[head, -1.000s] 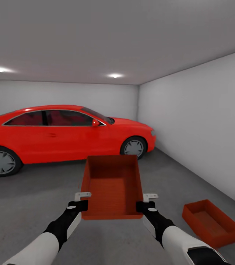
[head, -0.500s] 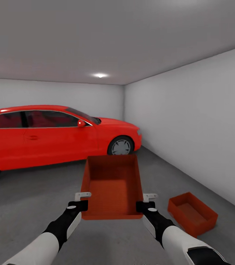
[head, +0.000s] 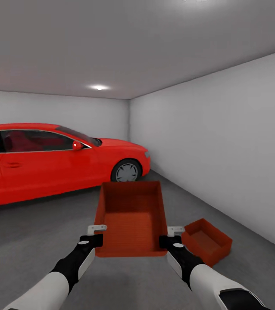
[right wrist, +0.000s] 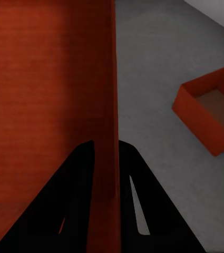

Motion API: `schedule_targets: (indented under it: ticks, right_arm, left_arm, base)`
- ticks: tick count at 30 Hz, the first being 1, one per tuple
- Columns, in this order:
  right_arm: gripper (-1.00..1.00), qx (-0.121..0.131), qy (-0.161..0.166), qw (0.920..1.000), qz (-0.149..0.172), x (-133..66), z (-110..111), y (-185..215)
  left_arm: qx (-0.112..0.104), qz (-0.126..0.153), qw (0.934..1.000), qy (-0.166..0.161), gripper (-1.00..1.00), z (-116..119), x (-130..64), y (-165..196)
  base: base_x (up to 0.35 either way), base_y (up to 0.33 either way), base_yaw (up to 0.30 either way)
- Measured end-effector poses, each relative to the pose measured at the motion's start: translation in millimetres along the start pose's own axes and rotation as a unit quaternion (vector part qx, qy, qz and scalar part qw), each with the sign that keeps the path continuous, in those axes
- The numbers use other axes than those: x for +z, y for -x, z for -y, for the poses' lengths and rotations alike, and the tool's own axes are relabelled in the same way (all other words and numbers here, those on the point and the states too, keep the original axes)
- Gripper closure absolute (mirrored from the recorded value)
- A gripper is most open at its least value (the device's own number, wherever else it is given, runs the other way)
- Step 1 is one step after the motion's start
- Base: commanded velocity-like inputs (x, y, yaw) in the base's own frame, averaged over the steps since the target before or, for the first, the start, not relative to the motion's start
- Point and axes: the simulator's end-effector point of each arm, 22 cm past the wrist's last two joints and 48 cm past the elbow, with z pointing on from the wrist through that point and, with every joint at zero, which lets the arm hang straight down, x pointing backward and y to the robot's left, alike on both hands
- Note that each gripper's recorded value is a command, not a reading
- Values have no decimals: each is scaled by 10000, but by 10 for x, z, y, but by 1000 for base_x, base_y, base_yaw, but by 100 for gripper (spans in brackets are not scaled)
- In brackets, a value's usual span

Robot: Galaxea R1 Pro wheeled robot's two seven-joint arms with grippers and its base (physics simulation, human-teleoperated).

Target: Move the two storage containers from the living room to the garage. In the garage, place one container on the floor and stack the other container on top of it (either order is fine).

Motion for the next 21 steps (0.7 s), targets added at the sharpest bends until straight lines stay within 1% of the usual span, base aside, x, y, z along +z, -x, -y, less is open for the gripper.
schedule_targets:
  ticks: [21]
  right_arm:
    - [100,1,0,10000,0,0,1,-2]
  left_arm:
    - [2,0,10000,0,100,1,0,0]
  base:
    - [0,0,-260]
